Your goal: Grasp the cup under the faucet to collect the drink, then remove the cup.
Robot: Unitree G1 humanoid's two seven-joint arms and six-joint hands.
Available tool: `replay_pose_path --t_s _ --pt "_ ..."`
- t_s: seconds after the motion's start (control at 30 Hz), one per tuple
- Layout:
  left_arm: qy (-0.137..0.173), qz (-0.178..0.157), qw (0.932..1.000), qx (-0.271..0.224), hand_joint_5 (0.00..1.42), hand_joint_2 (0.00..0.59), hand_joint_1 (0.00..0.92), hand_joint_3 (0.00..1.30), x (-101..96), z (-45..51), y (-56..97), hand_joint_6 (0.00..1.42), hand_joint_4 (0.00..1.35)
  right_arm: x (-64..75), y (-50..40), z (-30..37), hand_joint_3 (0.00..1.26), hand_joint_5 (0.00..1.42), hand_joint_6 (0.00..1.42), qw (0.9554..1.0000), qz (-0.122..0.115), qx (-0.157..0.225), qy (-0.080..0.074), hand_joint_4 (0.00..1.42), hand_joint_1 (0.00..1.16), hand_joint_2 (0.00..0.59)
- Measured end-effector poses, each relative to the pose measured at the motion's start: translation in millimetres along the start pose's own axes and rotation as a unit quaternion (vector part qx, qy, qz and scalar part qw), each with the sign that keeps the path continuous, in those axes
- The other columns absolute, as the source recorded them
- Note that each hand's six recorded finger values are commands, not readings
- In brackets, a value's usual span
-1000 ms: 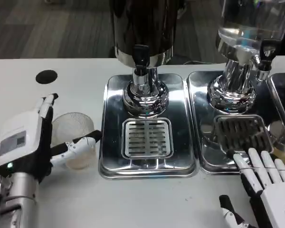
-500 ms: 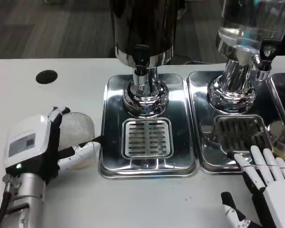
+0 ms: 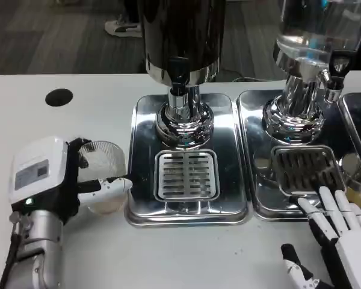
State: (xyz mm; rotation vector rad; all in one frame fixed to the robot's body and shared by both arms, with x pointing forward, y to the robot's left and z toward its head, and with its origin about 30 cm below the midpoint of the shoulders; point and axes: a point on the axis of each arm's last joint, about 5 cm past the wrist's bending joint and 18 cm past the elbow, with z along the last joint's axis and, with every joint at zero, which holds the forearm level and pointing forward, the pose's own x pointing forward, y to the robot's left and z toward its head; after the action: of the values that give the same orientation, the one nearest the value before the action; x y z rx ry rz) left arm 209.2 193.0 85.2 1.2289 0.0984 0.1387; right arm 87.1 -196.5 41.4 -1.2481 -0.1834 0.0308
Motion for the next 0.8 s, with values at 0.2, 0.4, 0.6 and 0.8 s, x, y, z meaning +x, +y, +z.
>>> replay_pose_path --t_s 0.2,0.4,0.6,0.8 --pt "0.004 0.017 0.9998 -0.009 0.92 0.0 0.661 0.73 -7.0 0.2 -6.4 1.3 0.7 -1.2 1.6 -1.1 0.19 0.0 0.1 1.0 0.005 0.003 0.0 0.0 0.22 0.401" --pt "0.005 0.022 0.9996 -0.015 0.92 0.0 0.656 0.74 -13.3 0.3 -8.4 1.3 0.71 -1.7 1.7 -1.1 0.2 0.0 0.1 1.0 0.002 0.005 -0.001 0.0 0.22 0.403" --pt "-0.002 0.035 0.9992 -0.022 0.92 0.0 0.645 0.74 -15.6 4.3 -3.8 1.3 0.72 -2.5 1.7 -1.1 0.2 0.0 0.1 1.0 0.001 0.006 -0.002 0.0 0.22 0.403" --pt "-0.026 0.064 0.9973 -0.025 0.92 0.0 0.633 0.75 -16.1 14.1 6.6 1.3 0.72 -4.4 -0.8 -2.7 0.2 0.0 0.1 1.0 0.0 0.0 -0.005 0.0 0.23 0.403"
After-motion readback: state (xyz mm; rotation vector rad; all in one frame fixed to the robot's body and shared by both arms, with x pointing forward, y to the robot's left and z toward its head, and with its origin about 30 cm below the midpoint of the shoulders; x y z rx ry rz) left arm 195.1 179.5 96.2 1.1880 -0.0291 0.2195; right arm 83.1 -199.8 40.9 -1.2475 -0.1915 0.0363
